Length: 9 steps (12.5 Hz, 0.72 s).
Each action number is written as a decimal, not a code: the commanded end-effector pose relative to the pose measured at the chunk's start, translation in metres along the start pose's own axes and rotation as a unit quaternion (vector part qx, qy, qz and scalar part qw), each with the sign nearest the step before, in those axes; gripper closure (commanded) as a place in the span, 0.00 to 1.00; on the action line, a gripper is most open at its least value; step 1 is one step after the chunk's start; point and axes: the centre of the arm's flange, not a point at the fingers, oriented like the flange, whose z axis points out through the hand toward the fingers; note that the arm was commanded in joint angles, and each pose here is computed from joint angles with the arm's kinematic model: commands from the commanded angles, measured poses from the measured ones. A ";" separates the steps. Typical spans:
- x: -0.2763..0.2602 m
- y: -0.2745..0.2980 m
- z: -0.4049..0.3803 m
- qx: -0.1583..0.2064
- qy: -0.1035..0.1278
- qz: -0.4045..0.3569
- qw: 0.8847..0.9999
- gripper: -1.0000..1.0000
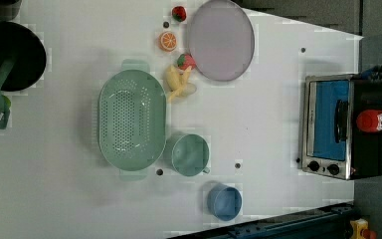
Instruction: Pick Ketchup from oven and place it on table.
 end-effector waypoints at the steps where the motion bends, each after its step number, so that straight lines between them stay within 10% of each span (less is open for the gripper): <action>1: -0.065 0.105 -0.073 -0.006 -0.020 0.053 0.998 0.21; 3: -0.063 0.107 -0.073 -0.004 -0.020 0.056 0.998 0.00; 9: -0.006 0.164 -0.067 0.031 -0.002 0.132 0.991 0.00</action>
